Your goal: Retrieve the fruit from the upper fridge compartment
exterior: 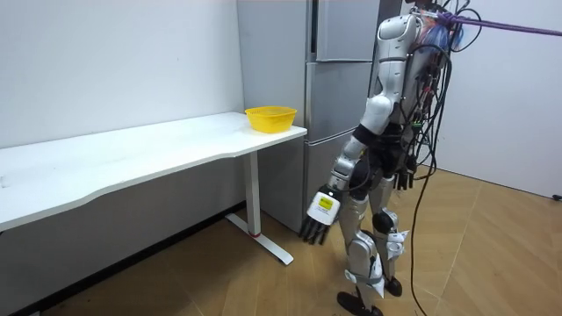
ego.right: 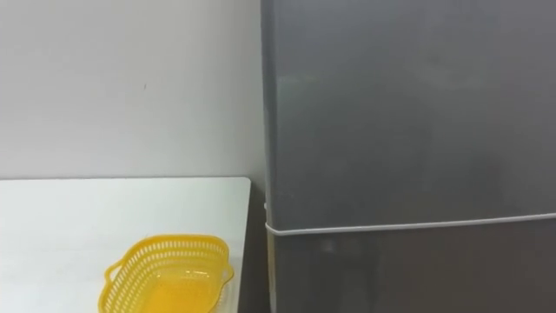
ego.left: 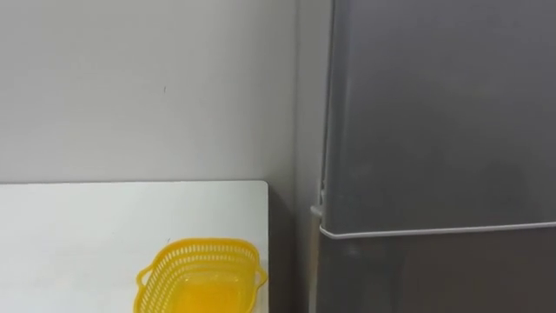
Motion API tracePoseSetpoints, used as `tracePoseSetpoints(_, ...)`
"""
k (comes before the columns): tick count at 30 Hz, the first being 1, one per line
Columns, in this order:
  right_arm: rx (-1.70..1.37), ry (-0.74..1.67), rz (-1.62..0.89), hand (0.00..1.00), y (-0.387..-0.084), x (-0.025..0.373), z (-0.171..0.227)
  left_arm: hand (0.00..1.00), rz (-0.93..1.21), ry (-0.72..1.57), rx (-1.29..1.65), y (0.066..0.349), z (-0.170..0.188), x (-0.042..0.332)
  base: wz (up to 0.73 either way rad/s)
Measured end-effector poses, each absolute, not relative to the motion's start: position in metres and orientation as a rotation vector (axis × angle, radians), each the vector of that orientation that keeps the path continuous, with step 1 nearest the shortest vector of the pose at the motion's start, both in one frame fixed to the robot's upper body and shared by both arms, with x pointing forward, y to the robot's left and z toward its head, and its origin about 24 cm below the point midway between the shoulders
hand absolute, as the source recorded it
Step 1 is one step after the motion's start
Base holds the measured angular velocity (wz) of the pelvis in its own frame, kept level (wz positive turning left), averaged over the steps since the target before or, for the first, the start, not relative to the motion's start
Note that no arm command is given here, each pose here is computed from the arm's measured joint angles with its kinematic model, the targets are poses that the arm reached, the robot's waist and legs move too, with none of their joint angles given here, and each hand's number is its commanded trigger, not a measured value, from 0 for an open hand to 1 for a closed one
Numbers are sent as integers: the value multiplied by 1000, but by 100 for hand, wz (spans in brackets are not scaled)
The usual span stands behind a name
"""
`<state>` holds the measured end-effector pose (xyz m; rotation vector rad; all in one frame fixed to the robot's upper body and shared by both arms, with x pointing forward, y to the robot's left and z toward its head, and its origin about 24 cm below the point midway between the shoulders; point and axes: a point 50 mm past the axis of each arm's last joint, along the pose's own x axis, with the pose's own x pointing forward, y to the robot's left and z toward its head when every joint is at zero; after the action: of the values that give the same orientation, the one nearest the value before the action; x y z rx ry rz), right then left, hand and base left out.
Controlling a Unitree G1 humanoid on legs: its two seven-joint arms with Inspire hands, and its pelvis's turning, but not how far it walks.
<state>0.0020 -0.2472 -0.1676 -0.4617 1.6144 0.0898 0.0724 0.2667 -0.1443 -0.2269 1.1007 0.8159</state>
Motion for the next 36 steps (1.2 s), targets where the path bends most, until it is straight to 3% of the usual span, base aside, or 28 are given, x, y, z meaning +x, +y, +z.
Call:
tracePoseSetpoints(5, -469, 1550, 93, 0, -247, 17, -167, 0, 992, 874, -504, 273, -126, 100, -3)
tracePoseSetpoints(16, -499, 1527, 121, 0, -247, 20, -167, 0, 1251, 546, -807, 298, -81, 129, -3)
tracePoseSetpoints(24, -576, 1492, 168, 0, -247, 23, -166, 0, 1266, 245, -736, 310, -14, 158, -1)
tracePoseSetpoints(36, -544, 1528, 203, 0, -244, 13, -167, 0, 1064, -246, -376, 312, 93, 179, 4)
